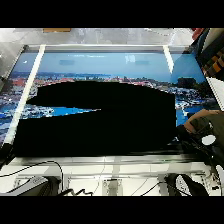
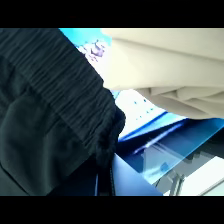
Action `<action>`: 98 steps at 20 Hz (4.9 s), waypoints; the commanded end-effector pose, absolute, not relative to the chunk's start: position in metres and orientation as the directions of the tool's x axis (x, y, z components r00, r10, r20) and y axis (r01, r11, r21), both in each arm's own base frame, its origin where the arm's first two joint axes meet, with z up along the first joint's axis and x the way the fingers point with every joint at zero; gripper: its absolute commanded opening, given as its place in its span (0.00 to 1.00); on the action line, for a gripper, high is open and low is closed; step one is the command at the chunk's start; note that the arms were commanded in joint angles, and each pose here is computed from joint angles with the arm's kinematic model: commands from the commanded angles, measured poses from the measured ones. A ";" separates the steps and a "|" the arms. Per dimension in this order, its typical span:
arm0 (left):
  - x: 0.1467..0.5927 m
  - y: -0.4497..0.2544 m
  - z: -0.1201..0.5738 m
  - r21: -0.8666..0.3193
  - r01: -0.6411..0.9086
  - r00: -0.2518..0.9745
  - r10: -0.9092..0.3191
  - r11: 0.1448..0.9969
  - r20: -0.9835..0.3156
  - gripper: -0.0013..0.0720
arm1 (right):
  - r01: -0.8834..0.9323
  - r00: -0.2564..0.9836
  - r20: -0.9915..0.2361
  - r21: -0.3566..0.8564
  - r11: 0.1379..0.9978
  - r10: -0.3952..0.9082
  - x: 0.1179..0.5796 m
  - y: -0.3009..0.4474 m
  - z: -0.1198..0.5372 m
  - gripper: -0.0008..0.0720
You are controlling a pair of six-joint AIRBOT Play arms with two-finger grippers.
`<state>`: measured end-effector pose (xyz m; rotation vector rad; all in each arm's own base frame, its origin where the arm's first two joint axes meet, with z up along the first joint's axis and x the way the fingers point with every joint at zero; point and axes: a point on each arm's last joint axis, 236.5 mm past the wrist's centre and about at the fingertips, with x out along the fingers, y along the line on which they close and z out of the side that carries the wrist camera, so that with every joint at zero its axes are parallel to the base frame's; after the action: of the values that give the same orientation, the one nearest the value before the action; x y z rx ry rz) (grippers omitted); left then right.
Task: Fold the clothes and pants, and hang the long-sleeved shirts on hangers.
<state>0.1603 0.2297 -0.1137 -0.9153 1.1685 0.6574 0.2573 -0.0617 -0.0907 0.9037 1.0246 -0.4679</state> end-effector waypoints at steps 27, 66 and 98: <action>0.437 0.176 0.086 -0.434 -0.376 0.822 0.079 0.819 -0.563 0.02 | 0.561 0.672 -0.675 0.196 0.805 -0.304 0.261 -0.126 0.146 0.04; 0.666 0.093 0.037 -0.535 -0.285 0.933 0.103 0.795 -0.345 0.08 | 0.490 0.853 -0.369 0.812 0.318 -0.370 0.497 -0.195 0.041 0.09; 0.598 0.095 -0.097 -0.611 -0.513 0.783 0.037 0.603 -0.621 0.59 | 0.456 0.808 -0.570 0.440 0.774 -0.152 0.475 -0.137 0.039 0.96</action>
<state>0.5804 0.0884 -0.1067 -0.9167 0.7144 0.3074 0.4818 -0.1485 0.0381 0.7027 0.4687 -0.4032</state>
